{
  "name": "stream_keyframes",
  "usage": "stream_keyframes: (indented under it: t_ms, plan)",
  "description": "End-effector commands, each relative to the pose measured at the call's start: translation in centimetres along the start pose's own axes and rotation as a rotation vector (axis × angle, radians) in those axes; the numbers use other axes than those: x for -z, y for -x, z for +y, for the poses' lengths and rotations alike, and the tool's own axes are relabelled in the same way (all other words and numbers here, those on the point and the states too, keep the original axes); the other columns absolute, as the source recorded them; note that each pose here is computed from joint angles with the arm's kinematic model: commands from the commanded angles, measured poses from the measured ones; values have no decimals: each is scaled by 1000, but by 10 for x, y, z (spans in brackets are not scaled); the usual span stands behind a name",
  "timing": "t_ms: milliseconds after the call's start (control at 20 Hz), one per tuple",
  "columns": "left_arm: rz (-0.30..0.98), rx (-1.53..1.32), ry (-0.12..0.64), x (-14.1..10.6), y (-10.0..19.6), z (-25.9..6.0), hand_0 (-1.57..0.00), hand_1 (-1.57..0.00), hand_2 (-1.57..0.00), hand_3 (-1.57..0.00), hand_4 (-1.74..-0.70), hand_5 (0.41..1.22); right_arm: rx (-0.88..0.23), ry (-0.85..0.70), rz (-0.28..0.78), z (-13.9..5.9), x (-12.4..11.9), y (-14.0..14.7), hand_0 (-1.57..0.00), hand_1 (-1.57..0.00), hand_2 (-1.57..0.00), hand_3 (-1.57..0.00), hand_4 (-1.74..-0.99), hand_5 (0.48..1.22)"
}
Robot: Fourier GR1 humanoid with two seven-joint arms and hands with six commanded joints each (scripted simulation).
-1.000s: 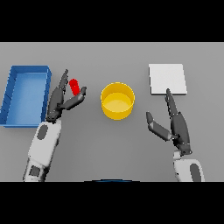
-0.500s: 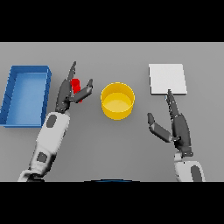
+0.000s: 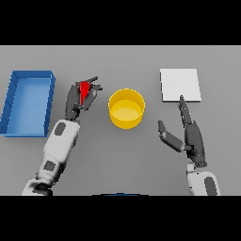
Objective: Pick up the red beaker and tilt it to pour out 1 green nut into yellow bowl. Pick up the yellow bowl and place it on the metallic measuring scale.
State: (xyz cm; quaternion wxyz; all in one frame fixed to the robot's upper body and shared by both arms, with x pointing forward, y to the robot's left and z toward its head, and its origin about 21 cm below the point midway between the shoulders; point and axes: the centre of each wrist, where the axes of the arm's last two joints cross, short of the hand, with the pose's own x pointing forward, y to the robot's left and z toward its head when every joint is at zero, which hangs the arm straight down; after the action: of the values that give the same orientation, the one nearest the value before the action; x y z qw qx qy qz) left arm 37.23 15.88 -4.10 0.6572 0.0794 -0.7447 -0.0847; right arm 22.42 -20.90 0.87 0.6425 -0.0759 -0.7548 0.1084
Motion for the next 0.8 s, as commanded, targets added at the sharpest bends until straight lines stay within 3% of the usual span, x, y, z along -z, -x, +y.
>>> stream_keyframes:
  t_ms: [0, 300, 550, 750]
  plan:
    - [3, 1, -13, 4, -2, 6, -1403, -1409, -1408, -1336, -1654, 1127, -5, -2, 0, 1, 1, 1, 1, 1, 1, 1, -1207, 677]
    - [-73, 65, 0, 16, -26, 18, -1527, -1529, -1528, -1509, -1718, 1126, -47, 3, -20, 3, 2, 3, 1, 1, 1, 1, -1127, 659]
    - [-154, 401, 150, 33, -68, 28, -1557, -1557, -1557, -1551, -1734, 1139, -70, 8, -27, -3, -1, 3, 1, 1, 1, 1, -1095, 660]
    - [-185, 553, 245, 29, -80, 29, -1559, -1560, -1560, -1555, -1735, 1123, -60, -5, -29, 0, 0, 2, 1, 1, 1, 1, -1092, 668]
